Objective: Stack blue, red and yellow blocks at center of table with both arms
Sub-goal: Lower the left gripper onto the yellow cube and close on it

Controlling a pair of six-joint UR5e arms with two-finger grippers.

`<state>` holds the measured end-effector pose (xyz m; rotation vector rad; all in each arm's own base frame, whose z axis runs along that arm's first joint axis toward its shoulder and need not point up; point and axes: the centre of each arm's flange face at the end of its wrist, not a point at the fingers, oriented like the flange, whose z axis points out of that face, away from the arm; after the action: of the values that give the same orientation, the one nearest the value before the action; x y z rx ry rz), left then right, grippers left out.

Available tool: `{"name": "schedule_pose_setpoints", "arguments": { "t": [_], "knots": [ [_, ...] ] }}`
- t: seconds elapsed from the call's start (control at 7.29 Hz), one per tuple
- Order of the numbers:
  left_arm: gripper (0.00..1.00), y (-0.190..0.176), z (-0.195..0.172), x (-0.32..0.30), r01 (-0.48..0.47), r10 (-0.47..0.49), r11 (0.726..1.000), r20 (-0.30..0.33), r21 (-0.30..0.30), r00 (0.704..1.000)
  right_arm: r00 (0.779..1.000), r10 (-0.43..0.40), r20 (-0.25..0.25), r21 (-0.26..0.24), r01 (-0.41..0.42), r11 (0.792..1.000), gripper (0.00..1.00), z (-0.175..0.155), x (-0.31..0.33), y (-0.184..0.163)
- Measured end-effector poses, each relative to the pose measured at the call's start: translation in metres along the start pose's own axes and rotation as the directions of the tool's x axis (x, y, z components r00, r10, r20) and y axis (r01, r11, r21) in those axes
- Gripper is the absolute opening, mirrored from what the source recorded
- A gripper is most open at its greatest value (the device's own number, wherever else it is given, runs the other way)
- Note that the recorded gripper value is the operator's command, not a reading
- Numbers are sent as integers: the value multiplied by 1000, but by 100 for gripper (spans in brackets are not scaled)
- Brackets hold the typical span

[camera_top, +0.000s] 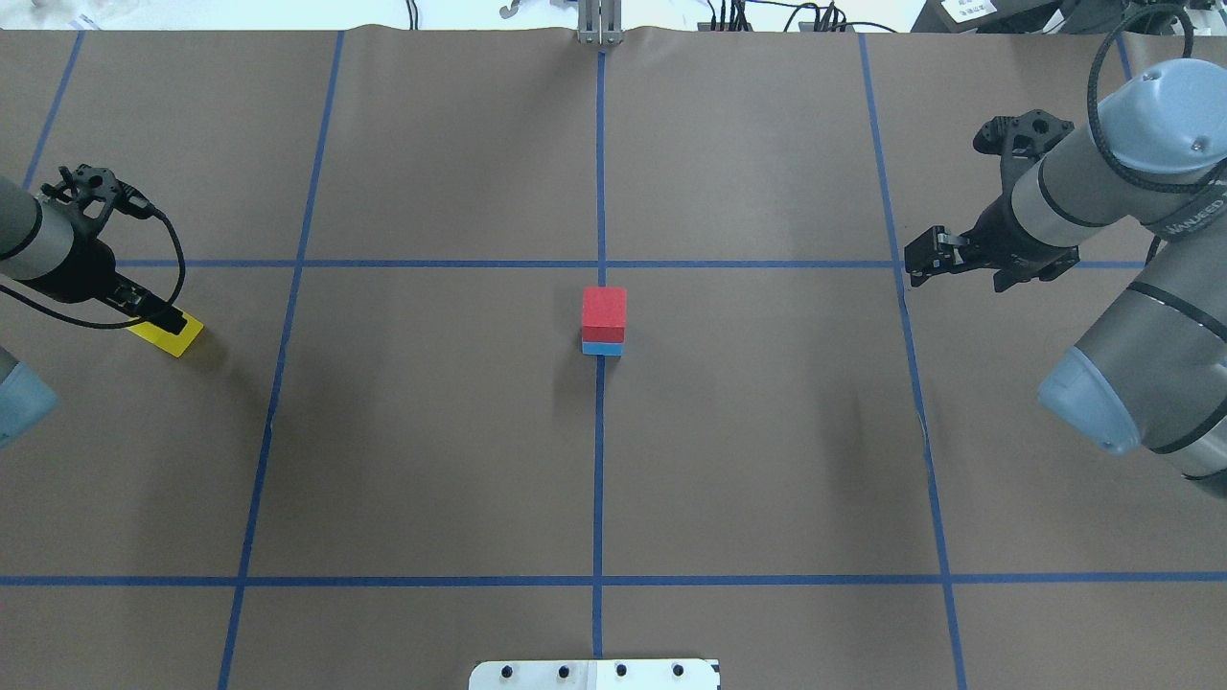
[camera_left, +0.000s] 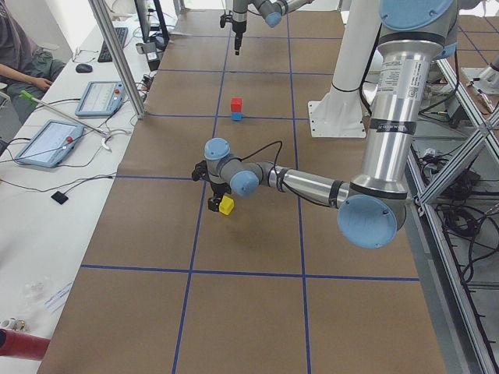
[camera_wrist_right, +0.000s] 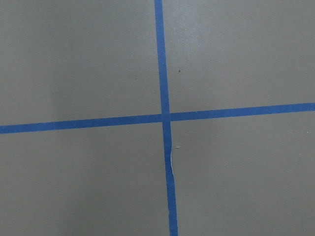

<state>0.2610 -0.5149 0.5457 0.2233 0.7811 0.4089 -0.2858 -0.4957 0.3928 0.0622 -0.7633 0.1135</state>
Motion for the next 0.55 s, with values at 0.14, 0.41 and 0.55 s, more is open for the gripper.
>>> {"name": "schedule_pose_setpoints", "arguments": {
  "t": [0.14,0.41,0.55],
  "knots": [
    [99,-1,4,-1,2,-2,1000,0,-5,1000,1000,1,-1,-1,-1,1000,100,1,0,0],
    [98,-4,19,-4,4,-4,1000,0,-17,1000,1000,2,-3,-2,-2,1000,100,2,1,-1],
    [55,-6,22,-4,5,-5,1000,0,-20,1000,1000,2,-2,-3,-2,1000,100,2,1,-1]
  ]
}}
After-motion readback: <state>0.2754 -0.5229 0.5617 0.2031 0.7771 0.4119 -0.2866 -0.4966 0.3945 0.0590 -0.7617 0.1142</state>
